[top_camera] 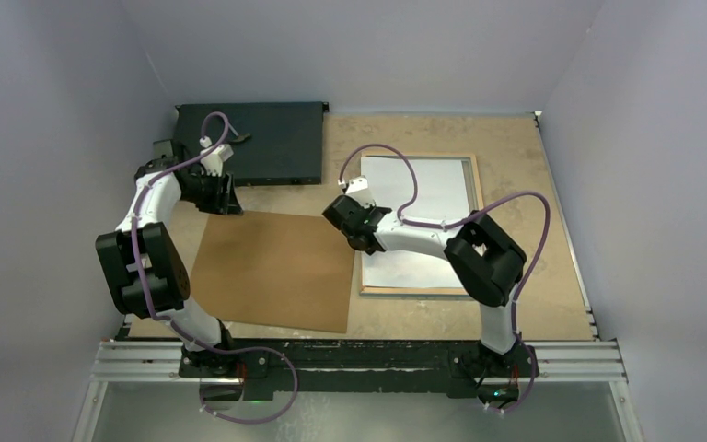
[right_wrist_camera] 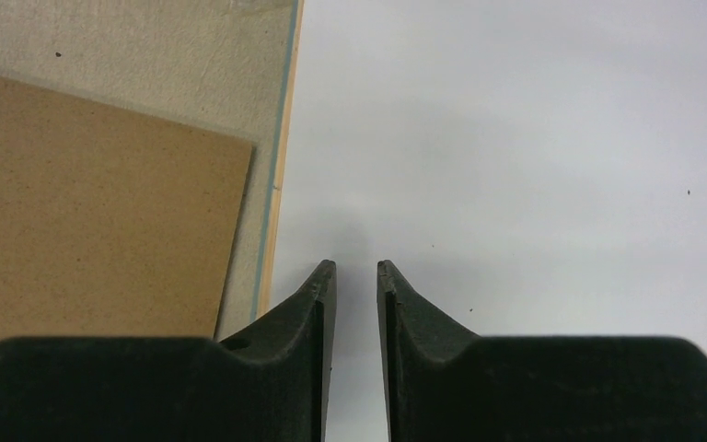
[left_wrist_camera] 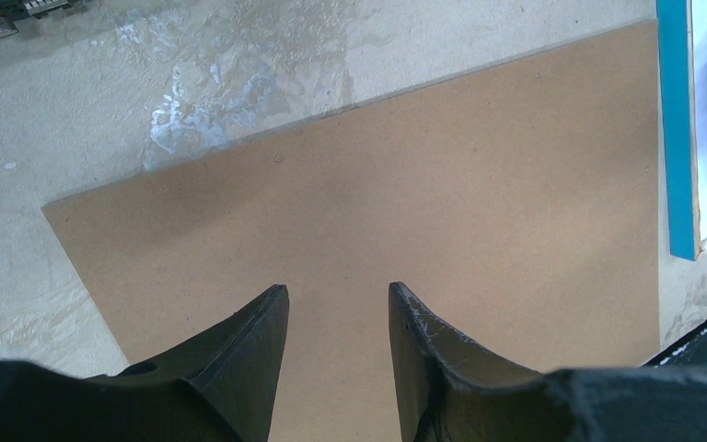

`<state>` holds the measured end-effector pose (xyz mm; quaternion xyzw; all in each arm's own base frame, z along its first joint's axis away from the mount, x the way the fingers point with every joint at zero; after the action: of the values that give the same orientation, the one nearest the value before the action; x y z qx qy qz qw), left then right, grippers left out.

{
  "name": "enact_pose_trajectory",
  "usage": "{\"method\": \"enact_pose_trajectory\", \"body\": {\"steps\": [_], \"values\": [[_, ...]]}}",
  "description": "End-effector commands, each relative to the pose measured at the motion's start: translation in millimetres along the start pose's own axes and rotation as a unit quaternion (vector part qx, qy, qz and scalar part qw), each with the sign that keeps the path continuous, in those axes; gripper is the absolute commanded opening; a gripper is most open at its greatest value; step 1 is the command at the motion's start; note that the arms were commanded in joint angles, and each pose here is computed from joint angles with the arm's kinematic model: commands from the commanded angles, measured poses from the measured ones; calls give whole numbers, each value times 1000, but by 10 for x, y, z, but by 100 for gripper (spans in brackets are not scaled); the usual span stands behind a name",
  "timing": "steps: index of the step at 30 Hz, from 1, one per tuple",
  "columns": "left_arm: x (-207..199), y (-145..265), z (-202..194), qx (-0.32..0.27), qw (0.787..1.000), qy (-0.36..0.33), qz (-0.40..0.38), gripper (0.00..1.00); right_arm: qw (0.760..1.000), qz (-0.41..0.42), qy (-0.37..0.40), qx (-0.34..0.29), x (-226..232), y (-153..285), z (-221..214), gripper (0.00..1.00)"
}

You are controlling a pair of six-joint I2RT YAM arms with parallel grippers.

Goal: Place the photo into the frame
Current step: Adjust the photo in the photo frame.

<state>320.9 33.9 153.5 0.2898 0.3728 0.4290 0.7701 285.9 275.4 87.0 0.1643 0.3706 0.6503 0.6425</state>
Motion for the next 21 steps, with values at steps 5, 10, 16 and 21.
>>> {"method": "enact_pose_trajectory", "body": {"steps": [5,10,16,21], "values": [[-16,112,81,-24,1000,-19,-2,43,999,1,-4,-32,88,260,159,27],[-8,108,65,-24,1000,-16,-3,42,1000,2,0,-20,99,221,32,27],[-5,112,60,-24,1000,-16,-3,42,1000,4,7,-8,117,168,-59,27],[-2,115,56,-24,1000,-15,-3,42,1000,7,15,5,130,136,-138,27]]}}
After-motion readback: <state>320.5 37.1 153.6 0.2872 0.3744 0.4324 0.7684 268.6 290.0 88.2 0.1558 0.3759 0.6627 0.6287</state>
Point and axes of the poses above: each gripper's point midway between its finger pads, its own y axis back along the fingers, its own x axis along the line the jaws close on, z = x × y, the point moved 6 cm from there along y, back along the fingers, and after that the axes turned 1 degree about -y, right-handed, at the moved point
